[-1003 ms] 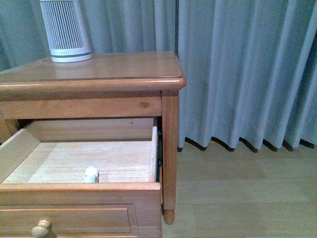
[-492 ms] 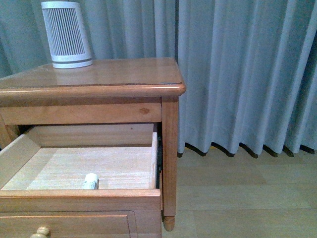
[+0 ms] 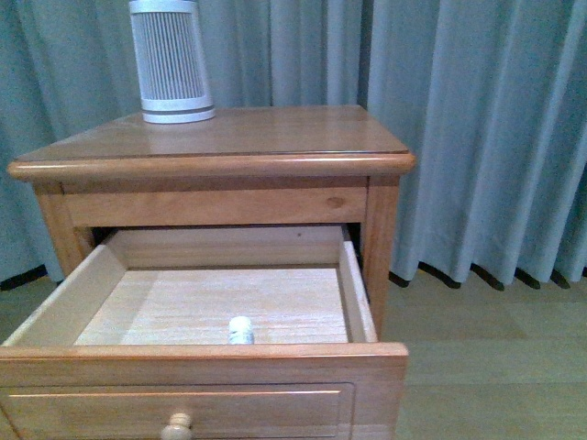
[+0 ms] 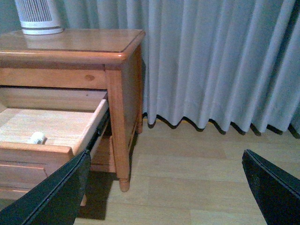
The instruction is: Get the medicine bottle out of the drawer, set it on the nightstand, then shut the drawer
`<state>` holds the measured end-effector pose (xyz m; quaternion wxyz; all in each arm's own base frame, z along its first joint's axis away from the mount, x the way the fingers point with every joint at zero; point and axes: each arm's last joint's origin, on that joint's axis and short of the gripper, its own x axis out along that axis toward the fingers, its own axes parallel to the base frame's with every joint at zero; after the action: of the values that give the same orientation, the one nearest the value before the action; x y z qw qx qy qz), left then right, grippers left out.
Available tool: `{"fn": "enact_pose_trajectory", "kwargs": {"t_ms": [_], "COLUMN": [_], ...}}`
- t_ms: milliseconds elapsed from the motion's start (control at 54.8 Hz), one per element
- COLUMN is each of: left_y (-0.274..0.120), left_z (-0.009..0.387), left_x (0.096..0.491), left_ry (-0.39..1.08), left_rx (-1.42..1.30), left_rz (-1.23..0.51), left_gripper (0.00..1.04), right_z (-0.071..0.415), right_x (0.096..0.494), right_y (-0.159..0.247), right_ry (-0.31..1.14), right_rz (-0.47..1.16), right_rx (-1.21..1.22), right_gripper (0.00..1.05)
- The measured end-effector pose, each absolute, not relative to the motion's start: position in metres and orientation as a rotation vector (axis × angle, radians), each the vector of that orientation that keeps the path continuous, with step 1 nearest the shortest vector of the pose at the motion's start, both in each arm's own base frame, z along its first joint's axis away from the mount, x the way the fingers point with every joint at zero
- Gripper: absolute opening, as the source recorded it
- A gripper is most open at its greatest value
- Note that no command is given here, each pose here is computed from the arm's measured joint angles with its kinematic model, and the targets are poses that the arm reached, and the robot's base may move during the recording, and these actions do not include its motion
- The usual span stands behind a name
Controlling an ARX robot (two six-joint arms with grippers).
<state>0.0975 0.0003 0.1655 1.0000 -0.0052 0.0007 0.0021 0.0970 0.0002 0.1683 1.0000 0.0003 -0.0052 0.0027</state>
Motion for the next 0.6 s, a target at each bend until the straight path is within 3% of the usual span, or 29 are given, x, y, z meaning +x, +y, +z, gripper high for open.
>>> {"fn": "enact_pose_trajectory", "kwargs": {"t_ms": [401, 602], "left_y": [0.0002, 0.0003], "left_z": [0.1656, 0.1655], "left_x": [0.0975, 0.0975], "left_ry": [0.001, 0.001], "left_rx": [-0.011, -0.010], "left_rz": [0.000, 0.003], "left_gripper": [0.04, 0.39], "right_z": [0.1683, 0.1682], "right_x": [0.0970, 0.0970], "right_y": [0.0001, 0.0002], "right_ry": [-0.010, -0.010], "right_rz": [-0.002, 0.005], "right_rx": [0.001, 0.001], "right_gripper": [0.98, 0.98]}}
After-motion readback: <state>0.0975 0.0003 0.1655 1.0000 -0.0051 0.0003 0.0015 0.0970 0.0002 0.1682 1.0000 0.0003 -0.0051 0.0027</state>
